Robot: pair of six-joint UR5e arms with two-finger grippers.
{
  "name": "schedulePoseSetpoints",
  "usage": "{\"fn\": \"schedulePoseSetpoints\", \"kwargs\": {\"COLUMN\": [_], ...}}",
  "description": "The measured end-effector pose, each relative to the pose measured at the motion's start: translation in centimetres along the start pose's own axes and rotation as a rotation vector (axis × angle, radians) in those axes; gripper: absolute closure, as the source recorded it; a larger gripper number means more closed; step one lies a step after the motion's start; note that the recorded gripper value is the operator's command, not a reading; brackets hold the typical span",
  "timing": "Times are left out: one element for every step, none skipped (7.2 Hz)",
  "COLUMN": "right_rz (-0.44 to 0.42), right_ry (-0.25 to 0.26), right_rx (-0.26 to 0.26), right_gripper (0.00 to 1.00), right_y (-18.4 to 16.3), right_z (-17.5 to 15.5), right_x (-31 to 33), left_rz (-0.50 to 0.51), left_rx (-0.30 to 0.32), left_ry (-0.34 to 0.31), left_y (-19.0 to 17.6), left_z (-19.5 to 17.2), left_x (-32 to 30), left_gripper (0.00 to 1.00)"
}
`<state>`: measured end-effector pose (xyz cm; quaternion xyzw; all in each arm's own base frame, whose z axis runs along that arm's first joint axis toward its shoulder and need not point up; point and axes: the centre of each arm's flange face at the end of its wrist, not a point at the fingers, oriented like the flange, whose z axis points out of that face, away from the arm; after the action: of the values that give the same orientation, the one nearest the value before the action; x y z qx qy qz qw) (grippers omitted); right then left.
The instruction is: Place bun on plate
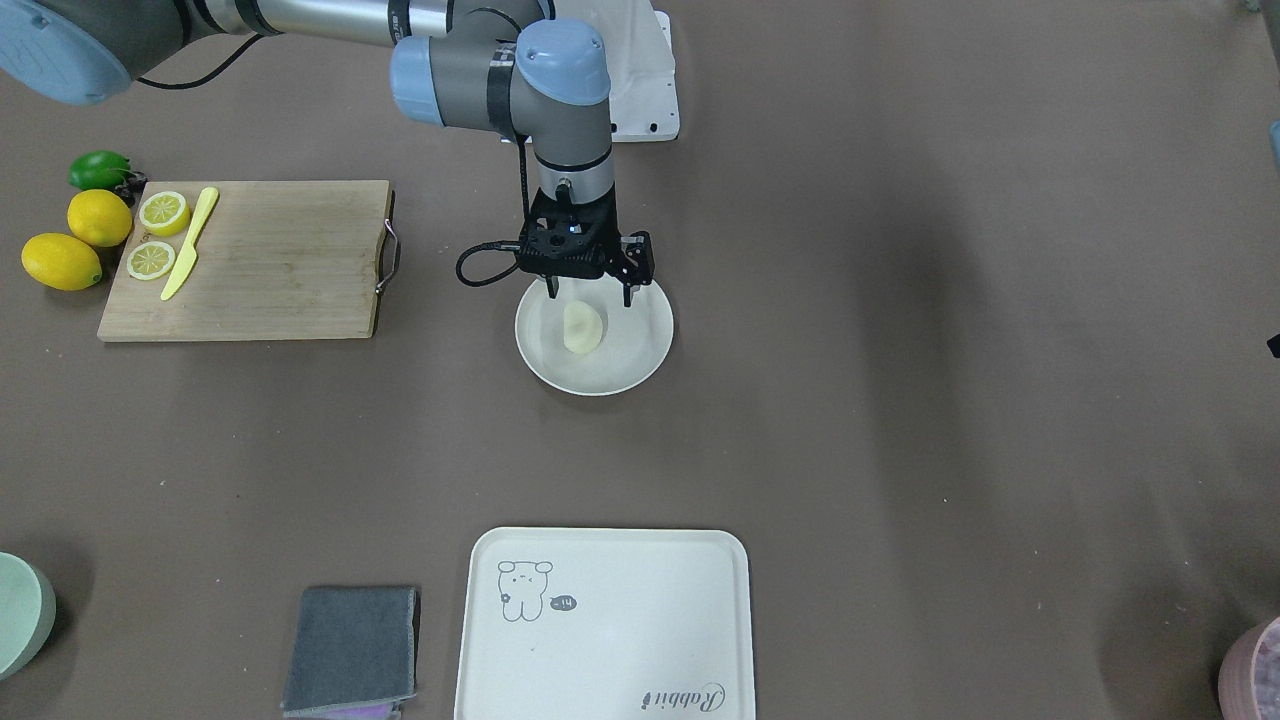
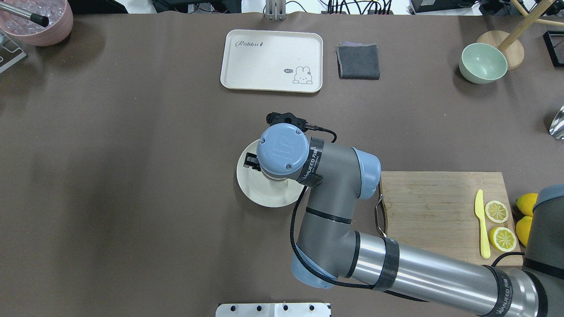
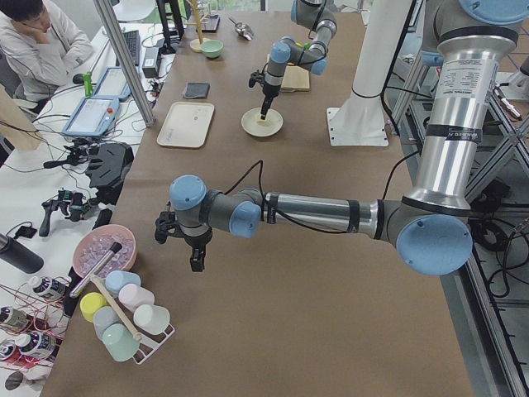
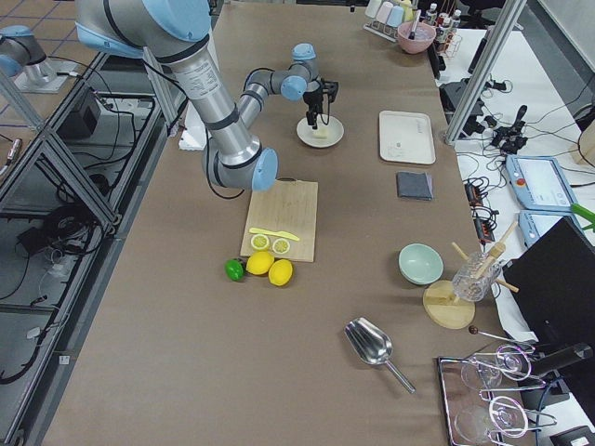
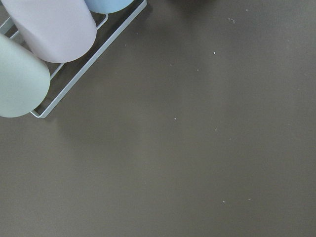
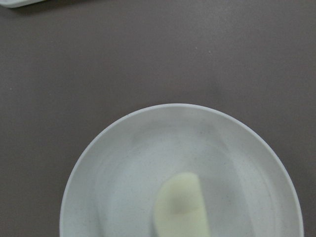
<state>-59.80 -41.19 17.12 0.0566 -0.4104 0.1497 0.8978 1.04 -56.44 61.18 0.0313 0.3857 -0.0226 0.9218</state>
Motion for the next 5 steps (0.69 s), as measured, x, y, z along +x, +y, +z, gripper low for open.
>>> {"fn": "schedulePoseSetpoints", "kwargs": {"right_rz": [0.013, 0.023, 0.020, 0.008, -0.013], "right_ry": [-0.004, -0.009, -0.015, -0.015, -0.009], "right_rx": [-0.007, -0.019, -0.034, -0.050, -0.065], "right_gripper": [0.00, 0.00, 0.00, 0.00, 0.00], "right_y": [-1.8, -3.9, -6.4, -9.0, -11.4], "right_z": [-0.7, -1.6, -2.9, -4.4, -6.0], "right_x": [0.4, 1.1, 2.3, 4.2, 6.3], "left_rz": [-0.019, -0.037, -0.043, -0.047, -0.047], "left_rx": [-0.018, -0.039, -0.056, -0.081, -0.109], "left_ry": [-0.002, -0.003, 0.003, 0.009, 0.007], "left_y": [0.7, 1.1, 1.4, 1.7, 2.1], "left_z": [0.3, 0.3, -0.5, -1.9, -3.6], "left_x": [-0.5, -1.0, -1.5, -2.4, -3.7], "left_gripper": [0.02, 0.02, 0.02, 0.02, 0.02]}}
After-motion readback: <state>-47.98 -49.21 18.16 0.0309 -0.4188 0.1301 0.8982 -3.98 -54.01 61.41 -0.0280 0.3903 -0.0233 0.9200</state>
